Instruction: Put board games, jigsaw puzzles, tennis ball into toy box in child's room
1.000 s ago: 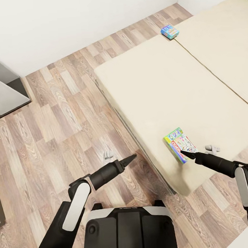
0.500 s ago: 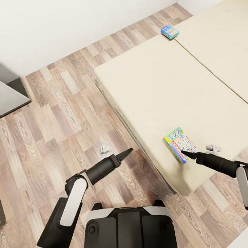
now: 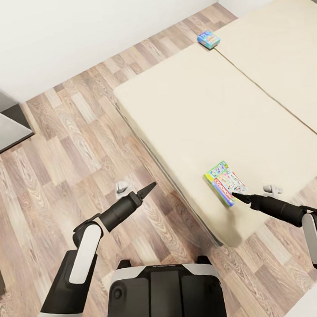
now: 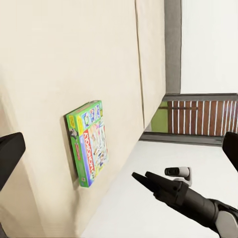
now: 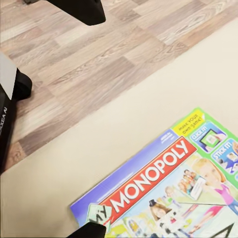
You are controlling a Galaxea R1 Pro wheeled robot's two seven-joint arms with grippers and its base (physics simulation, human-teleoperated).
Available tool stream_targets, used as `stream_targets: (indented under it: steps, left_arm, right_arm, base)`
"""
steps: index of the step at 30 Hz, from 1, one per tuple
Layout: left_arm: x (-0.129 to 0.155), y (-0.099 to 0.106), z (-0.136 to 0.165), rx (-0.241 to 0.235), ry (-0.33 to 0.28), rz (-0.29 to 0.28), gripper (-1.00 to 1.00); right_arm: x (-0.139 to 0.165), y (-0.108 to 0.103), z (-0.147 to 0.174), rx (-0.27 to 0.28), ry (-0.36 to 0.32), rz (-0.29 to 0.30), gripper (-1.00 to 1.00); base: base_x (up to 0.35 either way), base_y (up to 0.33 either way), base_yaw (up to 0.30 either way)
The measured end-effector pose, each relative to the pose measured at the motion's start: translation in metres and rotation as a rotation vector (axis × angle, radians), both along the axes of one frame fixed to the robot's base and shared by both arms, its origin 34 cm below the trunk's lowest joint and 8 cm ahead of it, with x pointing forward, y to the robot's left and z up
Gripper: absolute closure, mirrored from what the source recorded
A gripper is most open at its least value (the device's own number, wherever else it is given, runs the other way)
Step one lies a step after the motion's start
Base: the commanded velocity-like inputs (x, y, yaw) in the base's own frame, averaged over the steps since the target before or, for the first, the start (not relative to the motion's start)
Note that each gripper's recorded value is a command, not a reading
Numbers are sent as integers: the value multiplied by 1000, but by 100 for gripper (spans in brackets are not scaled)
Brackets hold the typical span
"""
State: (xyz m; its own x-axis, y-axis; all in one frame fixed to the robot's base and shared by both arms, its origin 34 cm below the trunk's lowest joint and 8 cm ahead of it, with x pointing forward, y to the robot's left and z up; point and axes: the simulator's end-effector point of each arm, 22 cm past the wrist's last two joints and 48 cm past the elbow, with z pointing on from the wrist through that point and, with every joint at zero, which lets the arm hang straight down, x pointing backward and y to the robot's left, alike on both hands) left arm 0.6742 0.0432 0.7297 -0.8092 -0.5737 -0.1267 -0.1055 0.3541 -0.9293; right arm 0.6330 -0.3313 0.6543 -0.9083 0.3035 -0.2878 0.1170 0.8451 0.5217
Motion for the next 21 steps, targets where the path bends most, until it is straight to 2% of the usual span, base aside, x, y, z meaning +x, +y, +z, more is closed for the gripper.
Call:
stream_targets:
  steps: [5, 9, 11, 12, 13, 16, 18, 19, 21]
  left_arm:
    - [1, 5, -5, 16, 11, 9, -100]
    - [-1, 6, -13, 34, 45, -4, -100]
    - [-8, 5, -26, 62, 111, -43, -100]
    - [-8, 5, -26, 61, 112, -44, -100]
    - [-13, 4, -34, 78, 151, -70, -100]
    - [-19, 3, -42, 99, 192, -95, -100]
    - [-24, 5, -54, 144, 249, -130, -100]
    - [-24, 5, -55, 144, 250, -130, -100]
    - [-25, 8, -63, 184, 284, -152, -100]
  right_arm:
    - [0, 0, 0, 0, 0, 0, -100]
    - [0, 0, 0, -1, 0, 0, -100]
    - [0, 0, 0, -1, 1, 0, -100]
    - [0, 0, 0, -1, 1, 0, -100]
    - [0, 0, 0, -1, 1, 0, -100]
    - [0, 0, 0, -1, 1, 0, -100]
    - [0, 0, 0, -1, 1, 0, -100]
    - [0, 0, 0, -1, 1, 0, -100]
    - [0, 0, 0, -1, 1, -1, -100]
  base:
    - [0, 0, -225]
    - [0, 0, -243]
    - [0, 0, -251]
    - [0, 0, -254]
    - [0, 0, -254]
    - [0, 0, -257]
    - [0, 0, -260]
    - [0, 0, -262]
    - [0, 0, -262]
